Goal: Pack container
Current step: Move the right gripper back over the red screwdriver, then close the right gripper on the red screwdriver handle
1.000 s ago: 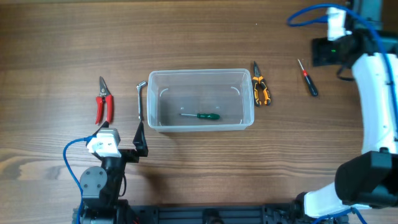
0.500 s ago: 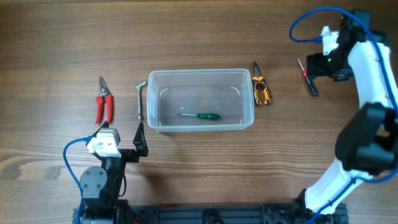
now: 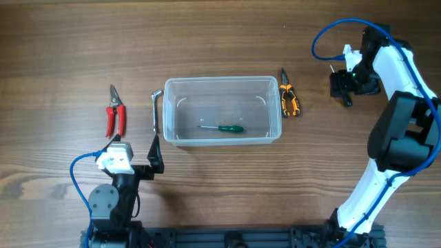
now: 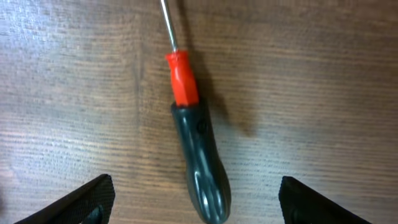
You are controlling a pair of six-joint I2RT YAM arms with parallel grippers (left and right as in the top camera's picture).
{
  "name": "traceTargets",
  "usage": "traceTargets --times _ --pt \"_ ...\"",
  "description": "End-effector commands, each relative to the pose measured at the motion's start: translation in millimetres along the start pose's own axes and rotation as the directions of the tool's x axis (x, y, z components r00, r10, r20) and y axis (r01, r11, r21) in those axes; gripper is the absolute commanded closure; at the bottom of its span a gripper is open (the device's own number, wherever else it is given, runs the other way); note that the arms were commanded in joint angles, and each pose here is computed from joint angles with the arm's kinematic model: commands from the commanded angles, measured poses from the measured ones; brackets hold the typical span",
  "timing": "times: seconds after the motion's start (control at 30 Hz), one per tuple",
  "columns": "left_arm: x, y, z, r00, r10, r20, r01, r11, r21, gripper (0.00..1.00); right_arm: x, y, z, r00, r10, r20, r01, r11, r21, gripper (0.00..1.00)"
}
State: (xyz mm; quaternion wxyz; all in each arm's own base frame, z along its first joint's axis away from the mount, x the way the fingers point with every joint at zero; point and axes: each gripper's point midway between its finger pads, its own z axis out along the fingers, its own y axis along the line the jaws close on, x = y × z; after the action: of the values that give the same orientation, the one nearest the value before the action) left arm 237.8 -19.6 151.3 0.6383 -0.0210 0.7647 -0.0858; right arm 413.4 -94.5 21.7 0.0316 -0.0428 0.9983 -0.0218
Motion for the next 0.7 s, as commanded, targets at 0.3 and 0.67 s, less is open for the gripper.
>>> traceTargets --times 0.3,0.67 --pt "1 -1 0 1.000 0.019 0.002 -0.019 1.000 0.008 0.00 16 9 38 0.999 -0.041 -0.030 0.040 0.999 -0.028 0.16" --pt "1 -1 0 1.000 0.019 0.002 -0.019 1.000 0.008 0.00 19 10 41 0.999 -0.038 -0.033 0.037 0.999 -0.029 0.23"
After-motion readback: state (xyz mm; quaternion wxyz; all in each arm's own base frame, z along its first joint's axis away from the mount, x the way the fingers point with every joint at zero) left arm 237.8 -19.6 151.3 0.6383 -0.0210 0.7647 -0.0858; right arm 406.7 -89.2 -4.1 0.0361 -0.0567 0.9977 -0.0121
